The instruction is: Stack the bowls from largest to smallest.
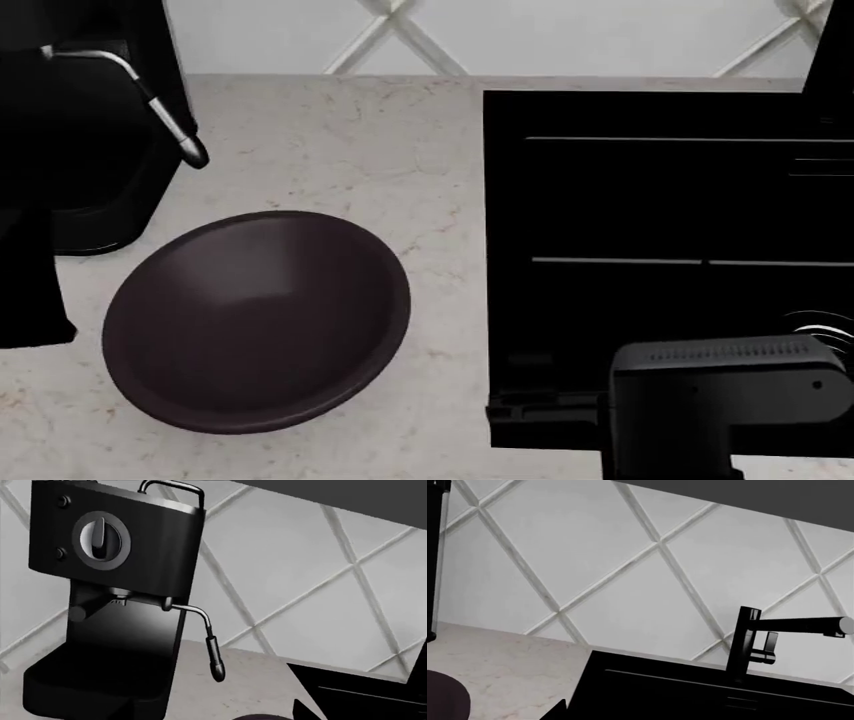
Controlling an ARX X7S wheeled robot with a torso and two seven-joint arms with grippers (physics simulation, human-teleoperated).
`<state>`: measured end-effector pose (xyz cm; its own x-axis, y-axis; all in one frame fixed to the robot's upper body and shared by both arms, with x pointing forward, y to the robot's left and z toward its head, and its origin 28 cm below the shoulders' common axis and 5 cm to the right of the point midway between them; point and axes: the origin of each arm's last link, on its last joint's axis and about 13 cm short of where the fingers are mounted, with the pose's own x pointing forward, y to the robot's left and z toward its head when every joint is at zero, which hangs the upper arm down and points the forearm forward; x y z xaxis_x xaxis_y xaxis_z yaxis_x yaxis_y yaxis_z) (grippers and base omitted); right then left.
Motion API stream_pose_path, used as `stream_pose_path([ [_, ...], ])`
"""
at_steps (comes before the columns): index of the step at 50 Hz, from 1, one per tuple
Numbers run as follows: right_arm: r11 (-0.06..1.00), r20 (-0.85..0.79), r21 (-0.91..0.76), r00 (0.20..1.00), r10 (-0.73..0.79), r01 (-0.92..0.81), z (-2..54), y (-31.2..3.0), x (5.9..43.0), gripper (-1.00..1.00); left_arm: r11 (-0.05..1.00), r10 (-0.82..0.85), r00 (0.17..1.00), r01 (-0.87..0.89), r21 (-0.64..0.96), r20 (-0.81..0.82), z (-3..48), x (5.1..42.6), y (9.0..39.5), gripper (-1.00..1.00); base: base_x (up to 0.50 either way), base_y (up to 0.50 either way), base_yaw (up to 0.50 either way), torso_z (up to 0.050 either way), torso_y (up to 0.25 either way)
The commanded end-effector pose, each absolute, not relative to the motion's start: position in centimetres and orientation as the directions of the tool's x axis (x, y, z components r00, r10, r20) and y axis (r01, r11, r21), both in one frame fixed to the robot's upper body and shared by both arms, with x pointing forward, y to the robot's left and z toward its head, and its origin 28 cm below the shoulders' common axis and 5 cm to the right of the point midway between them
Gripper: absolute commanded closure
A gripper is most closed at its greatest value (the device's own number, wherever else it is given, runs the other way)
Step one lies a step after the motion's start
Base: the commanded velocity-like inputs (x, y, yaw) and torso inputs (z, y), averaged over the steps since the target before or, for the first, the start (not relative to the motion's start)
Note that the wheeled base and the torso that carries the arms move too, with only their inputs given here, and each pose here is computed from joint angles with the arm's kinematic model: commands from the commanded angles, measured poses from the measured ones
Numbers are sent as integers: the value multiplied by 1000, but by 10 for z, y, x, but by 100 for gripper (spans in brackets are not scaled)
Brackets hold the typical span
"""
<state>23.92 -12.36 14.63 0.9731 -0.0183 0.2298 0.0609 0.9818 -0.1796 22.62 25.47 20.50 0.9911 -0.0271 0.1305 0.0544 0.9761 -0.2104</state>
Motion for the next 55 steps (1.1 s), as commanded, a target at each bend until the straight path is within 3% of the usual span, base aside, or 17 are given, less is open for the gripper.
stream_pose_path([
  [1, 982, 229, -181, 973, -16, 59, 144, -123, 239, -100, 944, -171, 984, 148, -294, -56, 230, 216, 264, -100, 0, 0, 0, 0, 0],
  [9, 982, 227, -178, 974, -20, 62, 141, -124, 237, -100, 927, -221, 958, 147, -346, -183, 230, 213, 266, -100, 0, 0, 0, 0, 0],
  [15, 982, 225, -176, 974, -19, 60, 140, -123, 238, -100, 953, -223, 936, 150, -264, -273, 232, 216, 264, -100, 0, 0, 0, 0, 0],
  [55, 981, 212, -187, 977, -17, 57, 135, -122, 237, -100, 929, -207, 908, 67, -363, -364, 211, 257, 264, -100, 0, 0, 0, 0, 0],
])
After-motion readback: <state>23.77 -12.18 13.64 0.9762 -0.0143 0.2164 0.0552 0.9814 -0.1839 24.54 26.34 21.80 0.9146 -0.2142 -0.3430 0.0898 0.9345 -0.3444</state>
